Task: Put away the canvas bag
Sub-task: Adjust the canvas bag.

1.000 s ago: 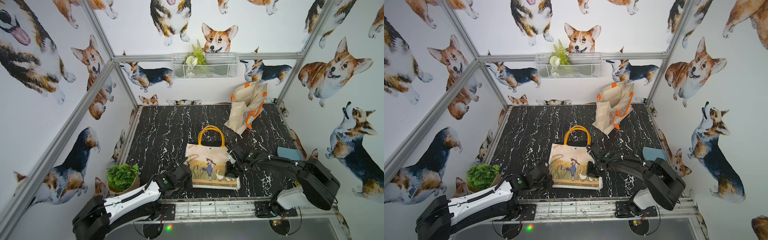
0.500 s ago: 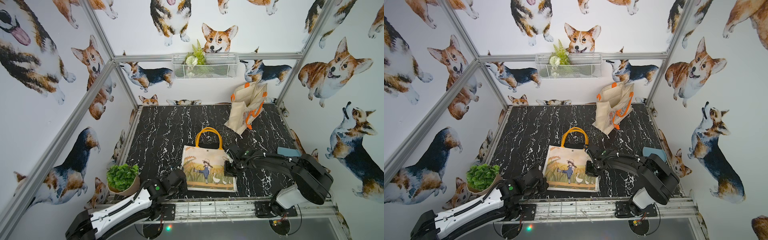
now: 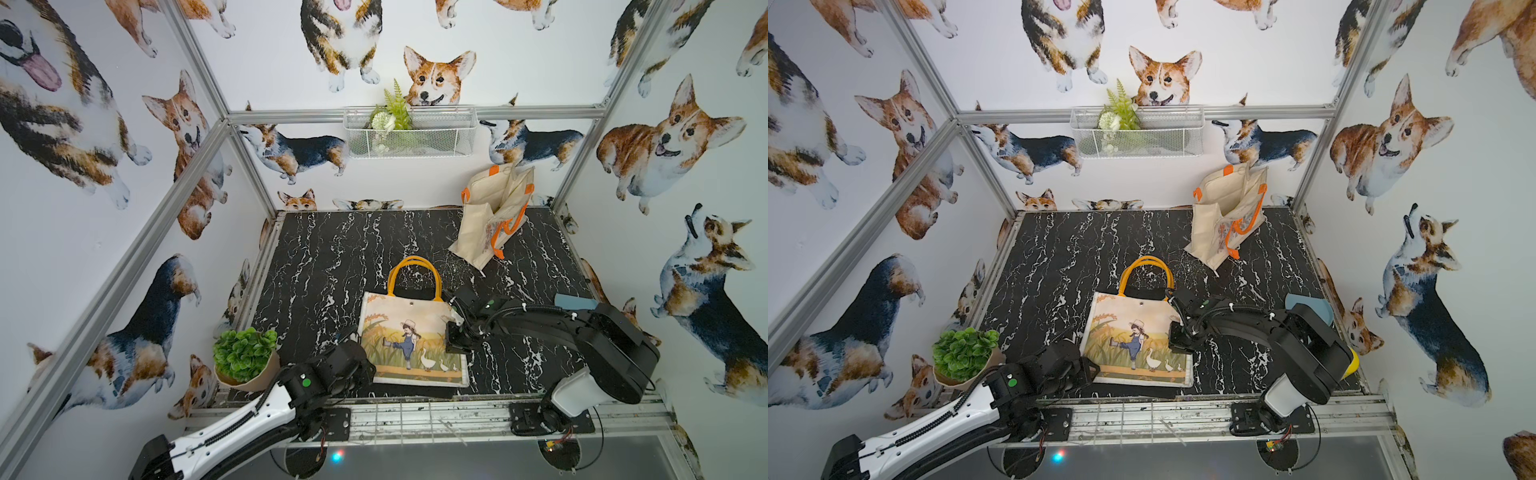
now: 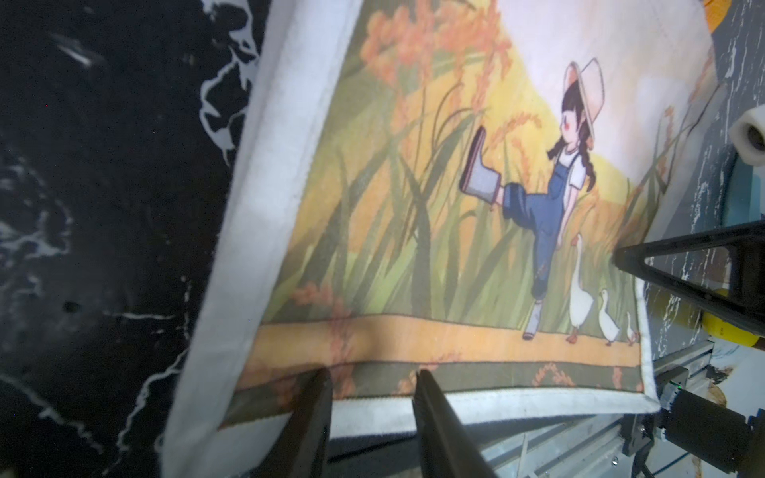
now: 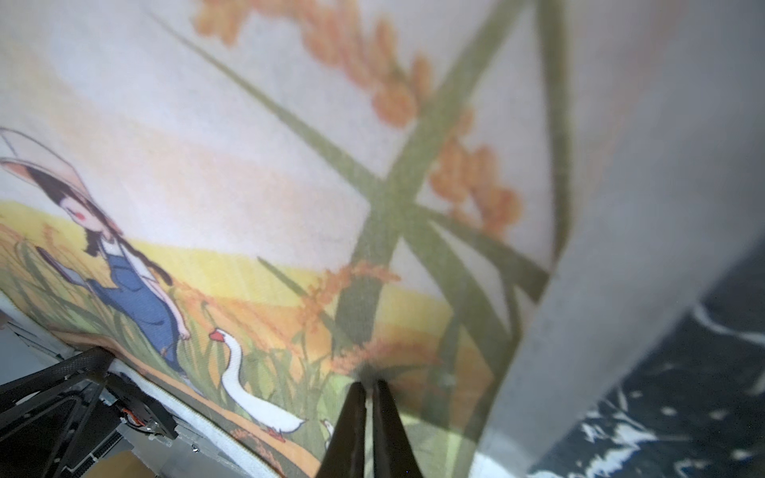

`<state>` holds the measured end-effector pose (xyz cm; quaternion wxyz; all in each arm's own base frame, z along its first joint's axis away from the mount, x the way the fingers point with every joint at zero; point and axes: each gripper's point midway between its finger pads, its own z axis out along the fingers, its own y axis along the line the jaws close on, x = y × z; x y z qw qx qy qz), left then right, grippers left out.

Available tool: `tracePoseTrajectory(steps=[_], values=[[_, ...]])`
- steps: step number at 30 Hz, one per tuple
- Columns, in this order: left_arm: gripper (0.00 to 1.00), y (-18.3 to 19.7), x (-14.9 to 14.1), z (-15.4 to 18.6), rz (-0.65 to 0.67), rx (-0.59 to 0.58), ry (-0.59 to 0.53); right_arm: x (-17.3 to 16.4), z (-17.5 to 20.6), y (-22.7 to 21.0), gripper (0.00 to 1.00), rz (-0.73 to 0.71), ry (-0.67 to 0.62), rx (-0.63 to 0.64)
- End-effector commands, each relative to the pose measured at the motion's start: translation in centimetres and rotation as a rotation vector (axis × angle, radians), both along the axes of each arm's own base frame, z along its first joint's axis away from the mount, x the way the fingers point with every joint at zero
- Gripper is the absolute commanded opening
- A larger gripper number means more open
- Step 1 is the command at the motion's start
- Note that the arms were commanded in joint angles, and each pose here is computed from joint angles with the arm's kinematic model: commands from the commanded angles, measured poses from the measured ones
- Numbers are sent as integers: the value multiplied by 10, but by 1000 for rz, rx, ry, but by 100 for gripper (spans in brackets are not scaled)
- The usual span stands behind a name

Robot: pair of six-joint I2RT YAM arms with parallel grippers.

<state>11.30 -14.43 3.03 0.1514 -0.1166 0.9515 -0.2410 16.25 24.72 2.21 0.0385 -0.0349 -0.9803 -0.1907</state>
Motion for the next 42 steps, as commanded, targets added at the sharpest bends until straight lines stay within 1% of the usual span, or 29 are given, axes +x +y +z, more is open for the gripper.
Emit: tracePoseTrajectory(steps=[1, 4, 7, 11, 14, 17, 22, 26, 30, 34, 38, 42], values=[[38, 55, -35, -33, 45, 229, 155, -5, -12, -24, 11, -15, 10, -125], [38, 52, -33, -27, 73, 189, 143, -4, -12, -23, 11, -13, 12, -128], [37, 44, -23, -11, 84, 115, 76, -4, -13, -22, 11, -13, 14, -121], [35, 47, -15, 5, 132, 65, 11, -3, -12, -20, 11, -8, 16, -120], [33, 52, -20, -4, 153, 88, 46, -2, -9, -20, 11, -4, 11, -120], [33, 53, -23, -12, 142, 120, 73, -2, -9, -20, 11, -1, 8, -121], [34, 41, -16, -17, 132, 82, 58, -3, -10, -20, 11, -3, 13, -118], [34, 32, -10, -21, 124, 79, 56, -1, -8, -21, 11, -1, 6, -126], [34, 18, -4, -17, 86, 80, 55, 2, -7, -27, 11, 6, 15, -129], [33, 7, 1, -14, 49, 89, 61, 12, -8, -42, 11, -31, 37, -110], [33, -3, 7, -14, 41, 77, 57, 28, -3, -56, 11, -32, 32, -130], [31, -9, 10, -12, 34, 63, 50, 46, 2, -62, 12, -29, 33, -131]])
